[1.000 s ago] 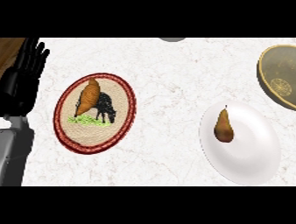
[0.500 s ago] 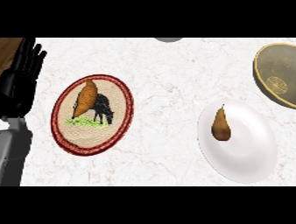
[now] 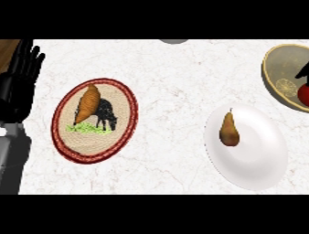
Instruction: Pick the tomato from the plate and place it in the bowl
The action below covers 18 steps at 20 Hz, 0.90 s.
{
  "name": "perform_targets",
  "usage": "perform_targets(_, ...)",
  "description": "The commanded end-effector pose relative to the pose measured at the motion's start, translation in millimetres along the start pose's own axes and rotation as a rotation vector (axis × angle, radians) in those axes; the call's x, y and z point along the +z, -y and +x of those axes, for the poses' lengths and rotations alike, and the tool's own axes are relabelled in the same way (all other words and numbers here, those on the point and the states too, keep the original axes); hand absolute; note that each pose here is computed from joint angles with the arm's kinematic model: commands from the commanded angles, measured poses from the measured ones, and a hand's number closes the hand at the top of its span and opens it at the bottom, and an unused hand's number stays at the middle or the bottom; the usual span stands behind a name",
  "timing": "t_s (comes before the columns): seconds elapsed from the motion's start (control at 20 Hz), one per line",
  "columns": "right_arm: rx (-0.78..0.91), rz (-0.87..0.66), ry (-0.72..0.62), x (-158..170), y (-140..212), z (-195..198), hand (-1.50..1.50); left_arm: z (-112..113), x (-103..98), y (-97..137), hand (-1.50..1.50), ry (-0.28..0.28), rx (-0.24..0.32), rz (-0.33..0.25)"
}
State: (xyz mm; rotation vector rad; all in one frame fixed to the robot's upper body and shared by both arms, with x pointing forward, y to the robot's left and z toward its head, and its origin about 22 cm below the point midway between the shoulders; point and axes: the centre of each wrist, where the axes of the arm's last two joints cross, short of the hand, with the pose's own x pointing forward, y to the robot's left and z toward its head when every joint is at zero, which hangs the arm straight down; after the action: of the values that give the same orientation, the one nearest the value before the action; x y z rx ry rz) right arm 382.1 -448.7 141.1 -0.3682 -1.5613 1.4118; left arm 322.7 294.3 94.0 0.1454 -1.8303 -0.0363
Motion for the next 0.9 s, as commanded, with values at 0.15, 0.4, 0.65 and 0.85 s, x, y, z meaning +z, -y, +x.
perform_targets(0.15,-0.353,0.016,0.144,-23,-40,-8,-1.5,5,-1,7,0.0,0.017,0.004,0.0)
perform_targets(0.4,-0.483,-0.239,0.189,-18,-13,-8,-1.5,1,3,-7,0.0,0.005,0.003,0.009)
perform_targets(0.65,-0.58,-0.368,0.113,-7,11,-9,-1.5,2,2,5,0.0,0.005,0.005,-0.017)
perform_targets(0.85,-0.633,-0.442,0.047,15,27,-13,-1.5,6,-3,1,0.0,0.027,0.012,-0.012)
